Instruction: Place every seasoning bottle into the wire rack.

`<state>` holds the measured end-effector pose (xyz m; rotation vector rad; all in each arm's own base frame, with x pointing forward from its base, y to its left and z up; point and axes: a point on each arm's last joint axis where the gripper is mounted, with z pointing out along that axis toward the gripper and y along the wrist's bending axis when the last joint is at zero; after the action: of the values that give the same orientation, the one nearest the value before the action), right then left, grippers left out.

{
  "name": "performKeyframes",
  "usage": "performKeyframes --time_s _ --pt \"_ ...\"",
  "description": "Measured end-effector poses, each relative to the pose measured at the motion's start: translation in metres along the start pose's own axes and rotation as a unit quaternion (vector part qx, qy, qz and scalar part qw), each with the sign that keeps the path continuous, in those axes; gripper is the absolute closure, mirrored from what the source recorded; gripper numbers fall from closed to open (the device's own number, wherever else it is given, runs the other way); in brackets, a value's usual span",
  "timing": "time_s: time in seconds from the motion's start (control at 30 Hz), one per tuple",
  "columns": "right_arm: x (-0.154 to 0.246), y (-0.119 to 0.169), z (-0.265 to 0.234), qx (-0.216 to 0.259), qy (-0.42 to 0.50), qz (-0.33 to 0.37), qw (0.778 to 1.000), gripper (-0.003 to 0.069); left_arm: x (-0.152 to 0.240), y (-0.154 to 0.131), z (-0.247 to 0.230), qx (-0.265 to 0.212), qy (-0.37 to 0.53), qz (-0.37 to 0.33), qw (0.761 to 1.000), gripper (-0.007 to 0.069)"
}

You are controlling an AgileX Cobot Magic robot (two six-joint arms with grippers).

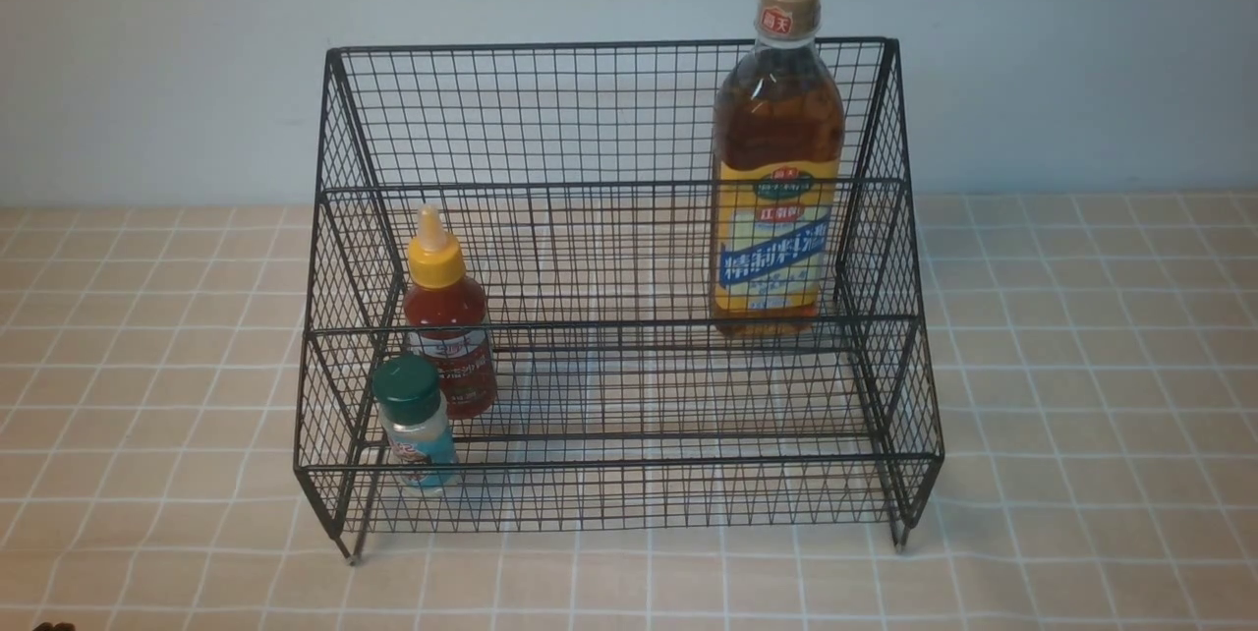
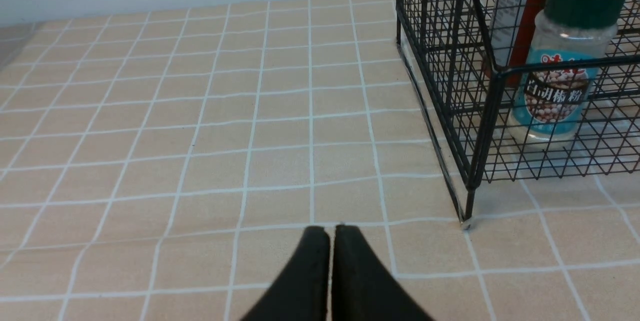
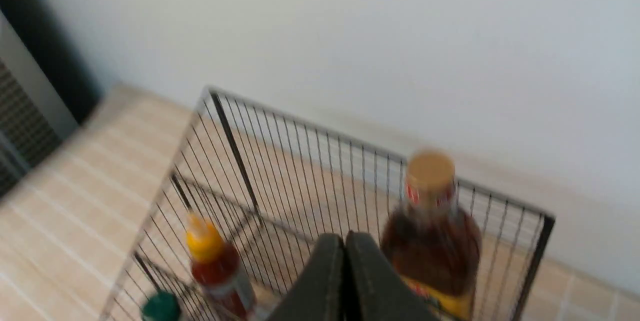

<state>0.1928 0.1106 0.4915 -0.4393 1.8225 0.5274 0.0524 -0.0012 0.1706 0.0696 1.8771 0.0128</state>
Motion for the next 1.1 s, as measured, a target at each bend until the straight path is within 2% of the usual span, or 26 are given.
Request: performKeyframes --time_s 0.13,0.4,0.6,0.67,0.73,0.97,1.1 --pt "0.008 0.002 -0.031 -0.002 -0.089 0.012 0.996 0.0672 0.0 0.0 0.0 0.0 0.0 0.0 1.0 0.0632" --pt "0.066 -0.007 -0.072 0.025 -0.233 0.024 0.972 0.0672 0.0 0.0 0.0 0.0 0.0 0.0 1.0 0.0632" --pt "0.099 -0.009 -0.086 0.036 -0.238 -0.004 0.971 0.0672 0.0 0.0 0.0 0.0 0.0 0.0 1.0 0.0632" --pt "0.111 -0.01 -0.088 0.054 -0.228 -0.063 0.97 0.0673 0.0 0.0 0.0 0.0 0.0 0.0 1.0 0.0632" --pt "0.116 -0.011 -0.086 0.061 -0.22 -0.088 0.97 0.0673 0.0 0.0 0.0 0.0 0.0 0.0 1.0 0.0632" --pt "0.122 -0.012 -0.084 0.066 -0.199 -0.11 0.971 0.0673 0.0 0.0 0.0 0.0 0.0 0.0 1.0 0.0632" --pt "0.136 -0.018 -0.09 0.099 -0.182 -0.133 0.969 0.0673 0.0 0.0 0.0 0.0 0.0 0.0 1.0 0.0632"
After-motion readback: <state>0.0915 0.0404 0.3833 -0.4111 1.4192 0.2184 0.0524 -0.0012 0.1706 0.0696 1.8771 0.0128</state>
